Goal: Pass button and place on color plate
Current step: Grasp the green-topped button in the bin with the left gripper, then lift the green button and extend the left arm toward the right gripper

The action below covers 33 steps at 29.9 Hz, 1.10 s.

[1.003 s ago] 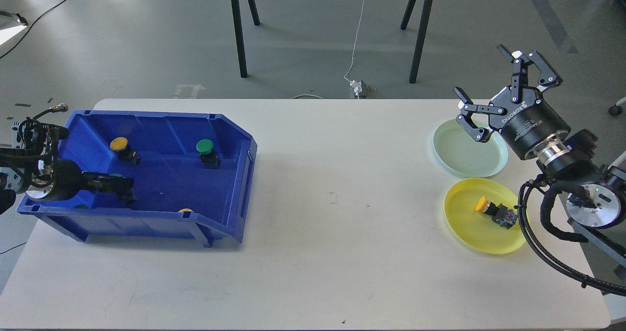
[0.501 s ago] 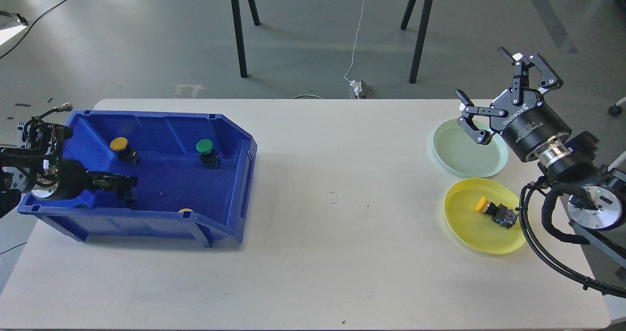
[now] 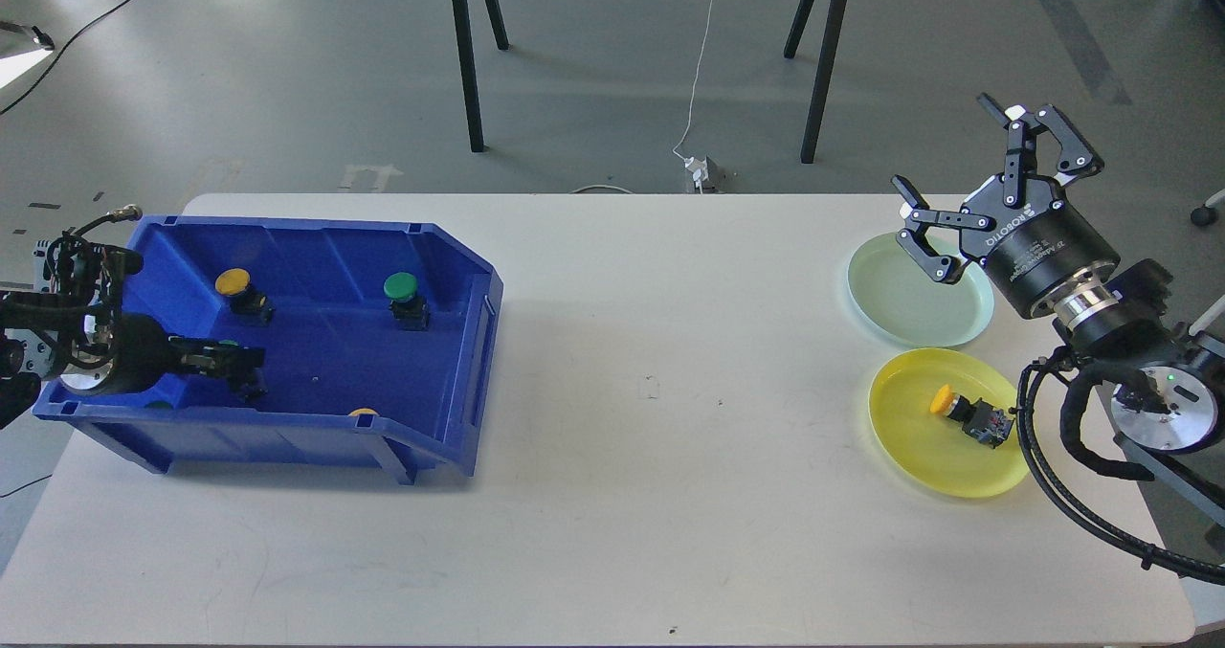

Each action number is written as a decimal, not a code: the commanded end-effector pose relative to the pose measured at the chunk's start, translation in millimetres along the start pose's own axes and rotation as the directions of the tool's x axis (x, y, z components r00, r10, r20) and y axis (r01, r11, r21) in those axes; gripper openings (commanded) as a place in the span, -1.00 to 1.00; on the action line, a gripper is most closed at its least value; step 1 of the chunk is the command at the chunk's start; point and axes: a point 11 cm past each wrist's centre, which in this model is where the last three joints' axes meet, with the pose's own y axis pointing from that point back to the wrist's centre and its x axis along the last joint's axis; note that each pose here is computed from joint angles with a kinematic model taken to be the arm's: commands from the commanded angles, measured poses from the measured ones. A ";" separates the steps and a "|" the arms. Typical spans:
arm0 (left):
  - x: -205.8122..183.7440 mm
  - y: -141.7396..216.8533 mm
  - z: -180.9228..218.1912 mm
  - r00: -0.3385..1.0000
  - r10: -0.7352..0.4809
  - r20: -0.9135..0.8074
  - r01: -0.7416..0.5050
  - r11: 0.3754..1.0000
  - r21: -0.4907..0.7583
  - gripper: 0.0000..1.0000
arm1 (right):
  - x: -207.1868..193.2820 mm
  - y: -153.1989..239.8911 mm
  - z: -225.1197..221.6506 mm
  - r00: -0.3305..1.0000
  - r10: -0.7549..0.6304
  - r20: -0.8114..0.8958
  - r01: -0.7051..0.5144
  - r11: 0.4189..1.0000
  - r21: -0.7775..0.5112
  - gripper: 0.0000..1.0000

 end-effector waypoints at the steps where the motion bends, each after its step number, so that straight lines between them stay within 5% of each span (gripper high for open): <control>1: -3.2 -0.8 -0.5 1.000 -0.005 -0.003 0.005 1.000 0.000 0.11 | 0.6 0.7 1.2 1.000 0.002 0.001 -0.002 1.000 -0.003 0.93; 12: 1.5 -0.7 1.5 1.000 0.020 0.008 -0.020 1.000 -0.006 -0.35 | 4.1 4.5 5.5 1.000 0.013 0.006 -0.013 1.000 -0.010 0.93; 22: 13.5 3.2 9.0 0.999 0.041 0.015 -0.040 0.999 -0.030 -0.43 | 6.0 6.0 5.1 1.000 0.019 0.007 -0.019 1.000 0.001 0.93; 33: 69.3 98.2 54.0 0.983 0.178 0.035 -0.166 0.960 -0.228 -0.42 | 6.4 5.9 4.6 1.000 0.021 0.006 -0.021 1.000 0.003 0.93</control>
